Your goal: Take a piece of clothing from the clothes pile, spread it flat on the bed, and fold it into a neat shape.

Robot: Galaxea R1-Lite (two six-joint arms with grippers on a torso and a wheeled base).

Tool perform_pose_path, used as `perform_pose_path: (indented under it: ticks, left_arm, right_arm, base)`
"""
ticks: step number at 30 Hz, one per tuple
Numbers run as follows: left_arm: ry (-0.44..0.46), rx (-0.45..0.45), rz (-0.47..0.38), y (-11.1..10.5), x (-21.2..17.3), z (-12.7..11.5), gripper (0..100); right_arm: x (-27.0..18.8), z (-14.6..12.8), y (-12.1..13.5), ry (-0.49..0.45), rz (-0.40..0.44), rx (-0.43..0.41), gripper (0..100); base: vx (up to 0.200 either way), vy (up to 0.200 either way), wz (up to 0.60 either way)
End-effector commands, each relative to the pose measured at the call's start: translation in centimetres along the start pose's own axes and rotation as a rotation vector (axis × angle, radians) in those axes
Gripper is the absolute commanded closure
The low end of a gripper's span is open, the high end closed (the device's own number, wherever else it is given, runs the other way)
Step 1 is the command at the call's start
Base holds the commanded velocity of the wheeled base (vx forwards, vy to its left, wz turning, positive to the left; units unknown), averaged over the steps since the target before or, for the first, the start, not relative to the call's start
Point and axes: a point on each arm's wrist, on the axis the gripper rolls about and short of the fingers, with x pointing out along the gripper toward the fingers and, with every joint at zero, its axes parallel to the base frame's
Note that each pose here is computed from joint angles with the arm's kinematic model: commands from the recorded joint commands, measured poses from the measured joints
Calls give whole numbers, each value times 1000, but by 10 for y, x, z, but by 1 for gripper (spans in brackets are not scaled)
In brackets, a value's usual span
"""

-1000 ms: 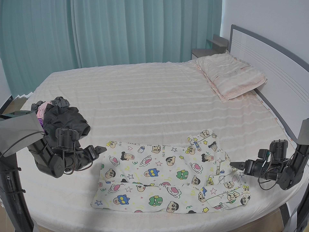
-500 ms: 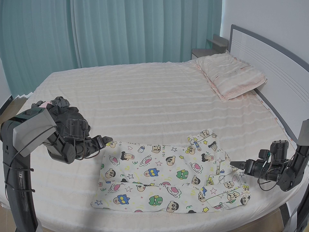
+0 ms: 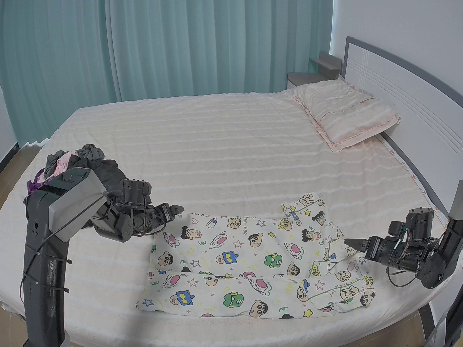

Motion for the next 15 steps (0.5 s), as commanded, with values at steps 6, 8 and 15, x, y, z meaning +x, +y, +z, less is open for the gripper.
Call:
perform_pose_path:
  ticks: [6,8,15]
  left_arm:
    - [-13,8,24,-1,17,-2,0]
    - [-14,9,23,-2,18,-2,0]
    - [20,12,15,-9,19,-8,100]
  right_arm:
    - [0,-1,6,2,19,-13,0]
    - [0,-1,6,3,20,-14,0]
    - [6,7,9,-22,32,-22,0]
  base:
    - [0,0,0]
    - [0,0,0]
    - [0,0,0]
